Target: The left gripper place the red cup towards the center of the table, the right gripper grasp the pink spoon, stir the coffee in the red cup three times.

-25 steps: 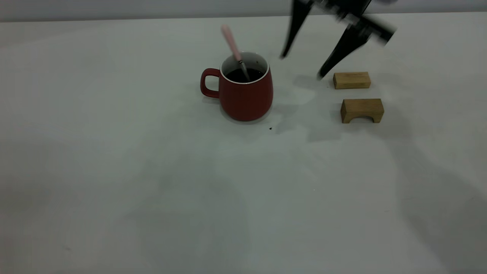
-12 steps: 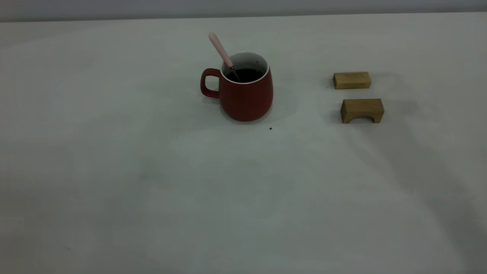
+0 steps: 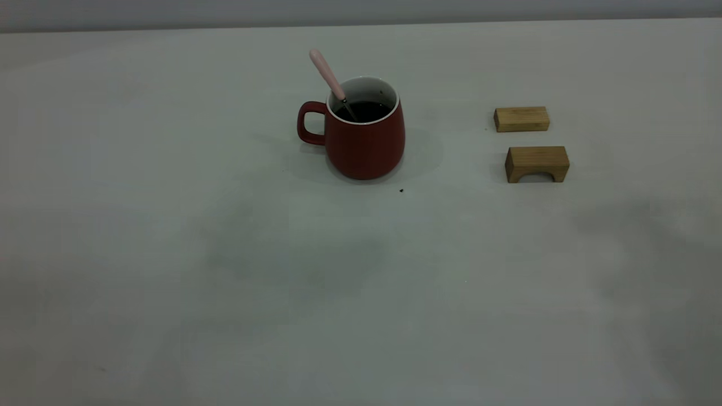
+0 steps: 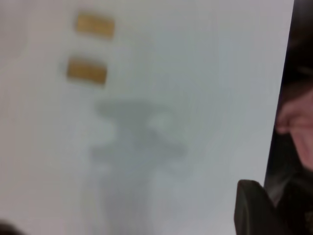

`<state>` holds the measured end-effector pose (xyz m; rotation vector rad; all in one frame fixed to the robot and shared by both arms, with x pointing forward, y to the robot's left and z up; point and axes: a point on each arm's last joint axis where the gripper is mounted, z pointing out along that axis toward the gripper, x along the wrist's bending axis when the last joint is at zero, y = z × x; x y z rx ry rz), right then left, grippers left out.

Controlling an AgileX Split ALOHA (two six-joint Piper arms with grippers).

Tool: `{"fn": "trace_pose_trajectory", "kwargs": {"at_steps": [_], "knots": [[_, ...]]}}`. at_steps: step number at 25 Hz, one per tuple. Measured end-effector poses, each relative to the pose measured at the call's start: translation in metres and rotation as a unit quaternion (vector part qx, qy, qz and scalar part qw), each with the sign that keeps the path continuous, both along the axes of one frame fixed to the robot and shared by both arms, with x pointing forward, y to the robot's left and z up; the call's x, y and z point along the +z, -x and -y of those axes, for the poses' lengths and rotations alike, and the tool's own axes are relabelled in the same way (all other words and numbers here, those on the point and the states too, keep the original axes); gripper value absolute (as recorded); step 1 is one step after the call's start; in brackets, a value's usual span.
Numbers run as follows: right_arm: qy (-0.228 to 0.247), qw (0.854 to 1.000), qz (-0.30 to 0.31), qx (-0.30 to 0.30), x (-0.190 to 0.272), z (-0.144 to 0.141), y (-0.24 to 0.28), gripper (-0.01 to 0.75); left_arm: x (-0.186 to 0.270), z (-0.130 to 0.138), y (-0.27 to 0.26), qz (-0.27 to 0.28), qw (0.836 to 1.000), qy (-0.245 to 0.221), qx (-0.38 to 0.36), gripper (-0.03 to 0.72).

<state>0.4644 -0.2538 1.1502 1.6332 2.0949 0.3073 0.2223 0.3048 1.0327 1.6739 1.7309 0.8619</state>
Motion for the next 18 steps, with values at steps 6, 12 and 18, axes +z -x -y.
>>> {"fn": "trace_pose_trajectory", "kwargs": {"at_steps": [6, 12, 18], "knots": [[-0.07, 0.989, 0.127, -0.001, 0.012, 0.035, 0.13, 0.187, 0.0, 0.0, 0.0, 0.0, 1.0, 0.0, 0.0, 0.355], [-0.107, 0.956, 0.27, -0.043, -0.014, 0.057, 0.22, 0.195, 0.0, 0.0, 0.0, 0.0, 1.0, 0.0, 0.0, 0.355], [-0.124, 0.942, 0.31, -0.038, -0.067, 0.057, 0.24, 0.202, 0.0, 0.0, 0.0, 0.0, 1.0, 0.0, 0.0, 0.355]]}}
